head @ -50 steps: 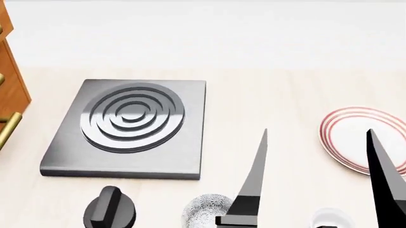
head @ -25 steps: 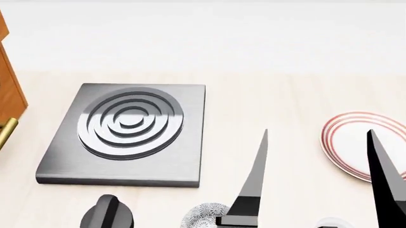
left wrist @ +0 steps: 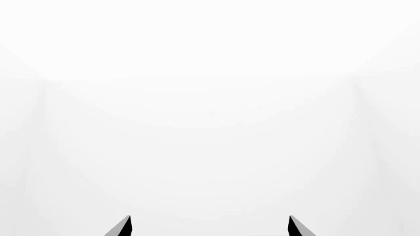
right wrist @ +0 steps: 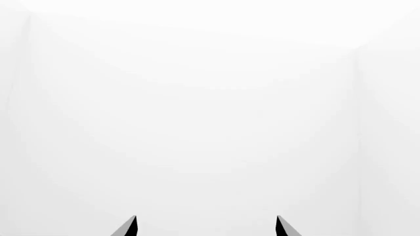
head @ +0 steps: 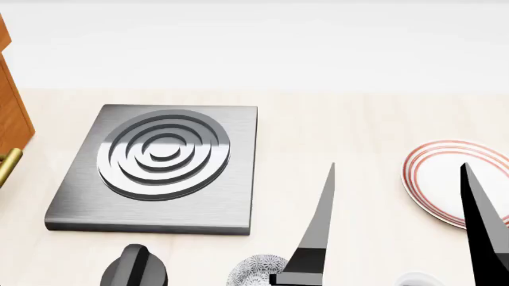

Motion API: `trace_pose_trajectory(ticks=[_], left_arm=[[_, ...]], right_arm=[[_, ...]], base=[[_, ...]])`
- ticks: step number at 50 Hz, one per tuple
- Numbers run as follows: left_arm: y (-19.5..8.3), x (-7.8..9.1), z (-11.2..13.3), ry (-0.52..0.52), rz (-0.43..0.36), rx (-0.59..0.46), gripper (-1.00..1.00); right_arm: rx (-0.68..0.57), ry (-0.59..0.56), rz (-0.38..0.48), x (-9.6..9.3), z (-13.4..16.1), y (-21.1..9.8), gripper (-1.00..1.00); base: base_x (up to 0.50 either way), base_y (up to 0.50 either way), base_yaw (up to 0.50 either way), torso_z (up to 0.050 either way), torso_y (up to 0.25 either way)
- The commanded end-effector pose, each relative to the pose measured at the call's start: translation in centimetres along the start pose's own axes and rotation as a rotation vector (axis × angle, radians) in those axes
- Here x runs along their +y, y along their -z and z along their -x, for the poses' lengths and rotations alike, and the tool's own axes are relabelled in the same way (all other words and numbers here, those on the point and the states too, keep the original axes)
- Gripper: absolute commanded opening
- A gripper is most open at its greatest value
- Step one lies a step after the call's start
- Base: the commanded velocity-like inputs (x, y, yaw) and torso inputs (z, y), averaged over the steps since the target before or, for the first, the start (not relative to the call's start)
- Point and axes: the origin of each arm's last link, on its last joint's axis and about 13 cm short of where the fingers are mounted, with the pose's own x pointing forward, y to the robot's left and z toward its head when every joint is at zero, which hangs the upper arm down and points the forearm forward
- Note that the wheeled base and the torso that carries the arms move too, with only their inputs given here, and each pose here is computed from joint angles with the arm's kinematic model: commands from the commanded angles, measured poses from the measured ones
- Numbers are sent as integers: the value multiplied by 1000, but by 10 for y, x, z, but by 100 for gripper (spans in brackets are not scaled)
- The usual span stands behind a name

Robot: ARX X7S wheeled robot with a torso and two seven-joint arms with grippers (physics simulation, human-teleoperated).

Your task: Pick the akita bowl next to the ramekin and place it on the plate.

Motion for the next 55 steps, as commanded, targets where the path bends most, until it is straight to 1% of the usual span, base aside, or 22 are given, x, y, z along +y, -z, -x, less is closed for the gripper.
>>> trace_pose_trajectory(ticks=[1,13,23,55], left_arm=[[1,0,0,1,-8,1,100],[1,0,0,2,-11,0,100],[1,0,0,3,-12,1,100],[1,-1,0,3,-6,5,100]], right_arm=[[2,-1,1,0,0,0,100],[4,0,1,0,1,1,100],[7,-1,0,0,0,1,100],[9,1,-2,-1,2,2,100]], base=[[0,0,0,0,0],[0,0,0,0,0],[0,0,0,0,-120],[0,0,0,0,-199]])
